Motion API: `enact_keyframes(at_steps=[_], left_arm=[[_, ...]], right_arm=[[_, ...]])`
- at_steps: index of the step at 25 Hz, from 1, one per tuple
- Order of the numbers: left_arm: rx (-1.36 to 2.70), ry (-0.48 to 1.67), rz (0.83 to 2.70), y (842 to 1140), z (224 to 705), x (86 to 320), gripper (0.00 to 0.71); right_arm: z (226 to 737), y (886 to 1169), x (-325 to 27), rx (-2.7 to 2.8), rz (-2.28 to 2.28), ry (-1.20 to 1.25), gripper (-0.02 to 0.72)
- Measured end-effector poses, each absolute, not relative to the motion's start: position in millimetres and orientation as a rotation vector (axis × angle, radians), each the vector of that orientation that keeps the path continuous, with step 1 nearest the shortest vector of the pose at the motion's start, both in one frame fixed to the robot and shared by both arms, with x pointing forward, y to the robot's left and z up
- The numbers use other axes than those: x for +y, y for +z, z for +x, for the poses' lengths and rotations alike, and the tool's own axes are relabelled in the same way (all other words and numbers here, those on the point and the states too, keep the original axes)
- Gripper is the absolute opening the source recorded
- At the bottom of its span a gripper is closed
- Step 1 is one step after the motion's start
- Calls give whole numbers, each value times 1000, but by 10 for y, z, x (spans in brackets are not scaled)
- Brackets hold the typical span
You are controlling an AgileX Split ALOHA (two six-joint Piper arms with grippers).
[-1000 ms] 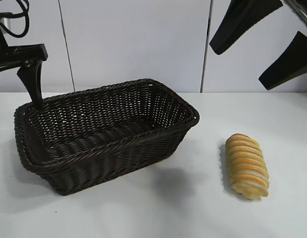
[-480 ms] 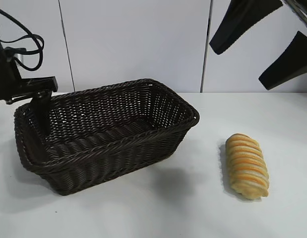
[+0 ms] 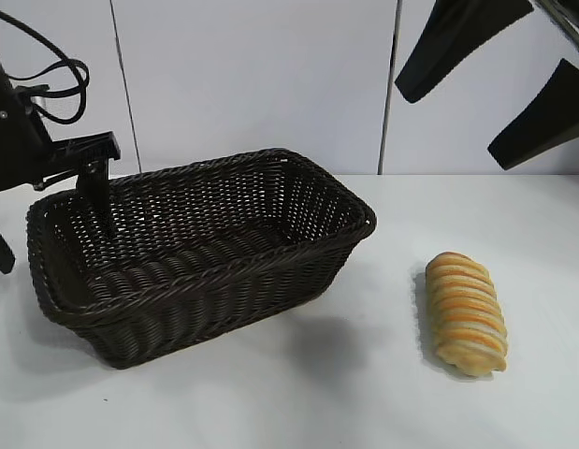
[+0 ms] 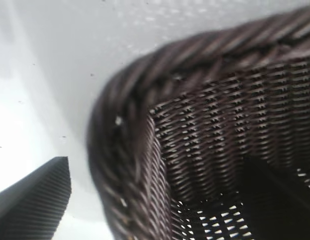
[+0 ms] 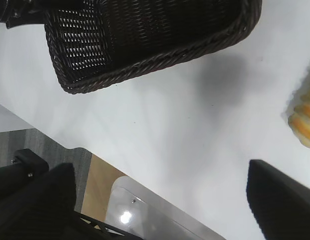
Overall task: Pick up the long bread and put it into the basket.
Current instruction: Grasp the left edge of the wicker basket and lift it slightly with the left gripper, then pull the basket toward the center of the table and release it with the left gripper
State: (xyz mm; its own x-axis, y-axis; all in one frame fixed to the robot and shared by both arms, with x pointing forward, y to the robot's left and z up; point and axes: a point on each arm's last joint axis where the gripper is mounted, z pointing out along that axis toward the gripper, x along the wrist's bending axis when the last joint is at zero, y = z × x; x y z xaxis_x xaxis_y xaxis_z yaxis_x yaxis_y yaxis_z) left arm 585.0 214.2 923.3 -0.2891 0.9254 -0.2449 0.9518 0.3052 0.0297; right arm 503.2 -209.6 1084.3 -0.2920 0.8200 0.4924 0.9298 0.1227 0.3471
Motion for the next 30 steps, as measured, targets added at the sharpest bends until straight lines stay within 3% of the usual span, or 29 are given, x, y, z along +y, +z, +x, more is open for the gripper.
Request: enact_keyframes(at_steps=[2,3,6,8,17,26,30], left_arm=[[2349,-177,1703,9236,5863,2134,628],[2346,-175,1699,9237,5868,2132,582],[2345,-177,1699,9238,5868,2131,232],[2355,-192,1670,9240,5869,2120,104],[2352,-246,1723,9313,5879,2147,102],[2113,-343,2028,9825,6045,2199,101],[2009,-300,2072,10065,6147,2172,101]], right_arm=[[5032,10843,-2096,-2211,-1749,-906,639],[5032,10843,-2096,-2211,-1749,-906,639],[5032,10842,-2096,-2213,-1749,-905,639],[5032,10842,-2096,-2212,-1749,-905,639],[5032,10842,-2096,-2212,-1749,-905,639],[5032,10842,-2096,-2213,-1749,-906,639],[5035,10843,-2097,-2212,-1753,-909,639]])
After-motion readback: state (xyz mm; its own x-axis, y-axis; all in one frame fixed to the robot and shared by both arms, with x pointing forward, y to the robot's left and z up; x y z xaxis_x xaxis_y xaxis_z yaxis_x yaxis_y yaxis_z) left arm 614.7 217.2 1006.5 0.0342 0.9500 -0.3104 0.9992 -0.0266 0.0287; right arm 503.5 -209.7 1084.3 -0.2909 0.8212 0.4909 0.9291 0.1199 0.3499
